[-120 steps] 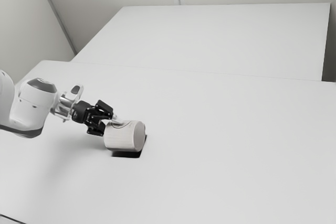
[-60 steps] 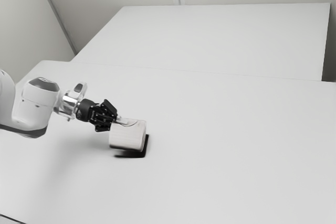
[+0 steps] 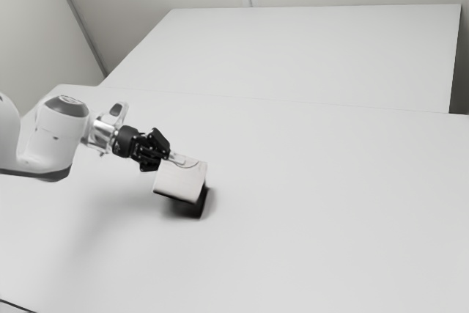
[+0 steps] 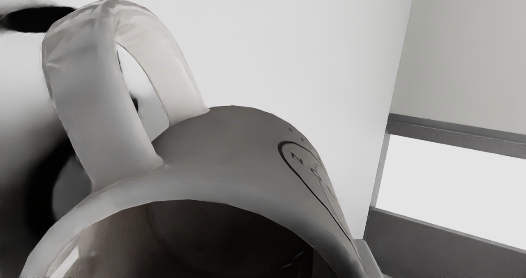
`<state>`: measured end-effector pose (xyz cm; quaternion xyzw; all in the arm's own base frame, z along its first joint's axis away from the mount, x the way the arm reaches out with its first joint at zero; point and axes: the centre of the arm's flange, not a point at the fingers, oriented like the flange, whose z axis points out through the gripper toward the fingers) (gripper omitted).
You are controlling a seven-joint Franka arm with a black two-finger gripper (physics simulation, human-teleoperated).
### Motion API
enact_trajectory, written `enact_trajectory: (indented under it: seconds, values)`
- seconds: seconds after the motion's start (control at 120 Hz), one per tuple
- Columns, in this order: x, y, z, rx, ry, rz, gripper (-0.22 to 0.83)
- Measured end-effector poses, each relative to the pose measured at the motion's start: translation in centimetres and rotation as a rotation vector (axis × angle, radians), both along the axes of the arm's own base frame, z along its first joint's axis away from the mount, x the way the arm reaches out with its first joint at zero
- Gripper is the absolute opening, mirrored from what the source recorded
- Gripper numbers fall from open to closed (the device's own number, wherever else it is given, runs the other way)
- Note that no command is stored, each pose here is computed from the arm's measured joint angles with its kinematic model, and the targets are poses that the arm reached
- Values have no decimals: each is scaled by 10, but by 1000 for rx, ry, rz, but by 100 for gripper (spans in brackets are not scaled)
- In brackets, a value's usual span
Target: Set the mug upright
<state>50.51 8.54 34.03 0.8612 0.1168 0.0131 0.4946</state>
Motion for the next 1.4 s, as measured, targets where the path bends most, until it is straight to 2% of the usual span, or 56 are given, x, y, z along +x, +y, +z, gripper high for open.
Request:
enact_trajectory:
  seconds: [0.083,0.192,0.433,0.617,0.725,1.05,1.283,1.4]
  values:
    - [4,-5,22,90,-24,-18,-16]
    - [11,-10,35,236,-15,-32,-16]
    - [24,-31,51,625,56,-78,-16]
    - [28,-61,47,758,135,-39,-16]
    - [30,-79,47,837,153,-26,-16]
    - [29,-128,31,944,210,52,-16]
    - [36,-104,22,944,273,202,-16]
    - [39,-108,17,945,295,237,-16]
